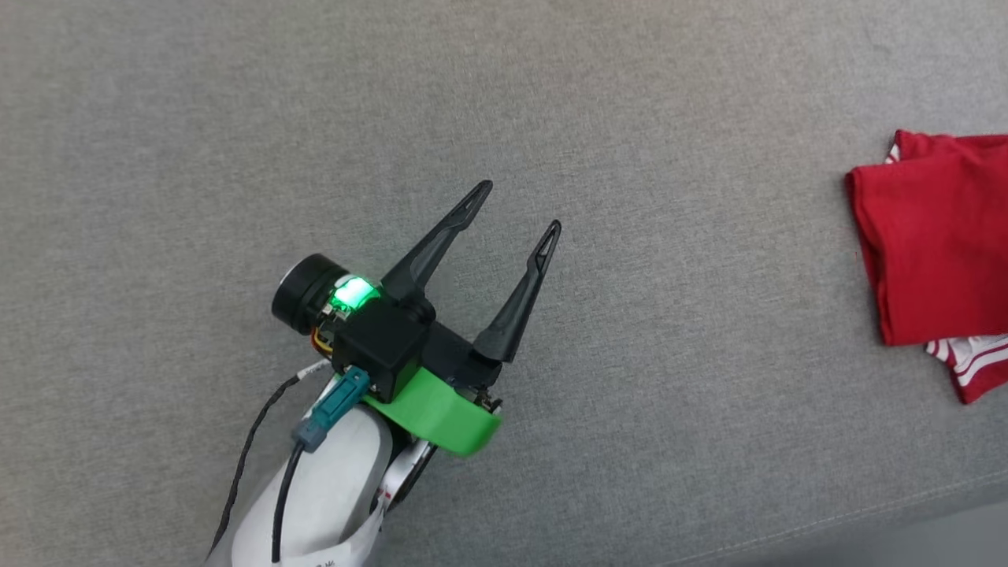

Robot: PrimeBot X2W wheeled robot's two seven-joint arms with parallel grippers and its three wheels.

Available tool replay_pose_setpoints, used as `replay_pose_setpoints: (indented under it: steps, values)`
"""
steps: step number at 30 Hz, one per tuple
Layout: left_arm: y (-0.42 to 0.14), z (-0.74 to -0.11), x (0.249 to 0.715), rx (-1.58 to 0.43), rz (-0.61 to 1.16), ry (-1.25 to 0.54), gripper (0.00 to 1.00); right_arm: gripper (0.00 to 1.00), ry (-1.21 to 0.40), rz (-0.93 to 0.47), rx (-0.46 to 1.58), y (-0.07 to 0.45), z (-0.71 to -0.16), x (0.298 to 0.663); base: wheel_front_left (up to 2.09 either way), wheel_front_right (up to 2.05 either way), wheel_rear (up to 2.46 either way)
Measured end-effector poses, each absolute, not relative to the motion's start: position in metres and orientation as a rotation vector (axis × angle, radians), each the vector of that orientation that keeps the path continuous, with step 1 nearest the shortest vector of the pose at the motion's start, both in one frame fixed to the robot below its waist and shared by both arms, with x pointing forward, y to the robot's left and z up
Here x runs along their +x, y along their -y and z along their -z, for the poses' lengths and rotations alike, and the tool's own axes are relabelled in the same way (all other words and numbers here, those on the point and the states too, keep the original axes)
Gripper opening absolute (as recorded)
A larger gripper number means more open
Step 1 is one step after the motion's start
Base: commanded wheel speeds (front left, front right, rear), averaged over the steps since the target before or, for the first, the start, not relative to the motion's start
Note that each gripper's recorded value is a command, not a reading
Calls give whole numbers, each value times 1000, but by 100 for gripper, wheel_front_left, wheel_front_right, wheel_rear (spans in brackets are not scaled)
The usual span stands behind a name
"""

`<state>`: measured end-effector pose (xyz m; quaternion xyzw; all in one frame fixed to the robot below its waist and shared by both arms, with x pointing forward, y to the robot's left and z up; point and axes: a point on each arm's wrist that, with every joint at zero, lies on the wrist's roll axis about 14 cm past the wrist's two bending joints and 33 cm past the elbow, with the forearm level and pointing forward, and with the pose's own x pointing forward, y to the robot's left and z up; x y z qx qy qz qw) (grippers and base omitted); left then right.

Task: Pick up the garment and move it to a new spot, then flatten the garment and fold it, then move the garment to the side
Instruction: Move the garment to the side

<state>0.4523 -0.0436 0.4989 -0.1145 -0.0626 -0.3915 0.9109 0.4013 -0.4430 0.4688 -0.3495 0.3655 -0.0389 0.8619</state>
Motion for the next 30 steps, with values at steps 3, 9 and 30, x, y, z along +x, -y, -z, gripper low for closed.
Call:
replay_pose_setpoints:
  steps: [3, 9, 30]
  values:
    - [50, -491, 462, -247, 828, 132, 100, 0, -749, 163, -747, 466, -470, 412, 0, 0, 0]
    - [56, -481, 475, -251, 851, 137, 100, 0, -764, 251, -795, 496, -456, 419, 0, 0, 0]
    - [15, -492, 469, -227, 682, 107, 100, 100, -464, 226, -682, 455, -497, 454, 0, 0, 0]
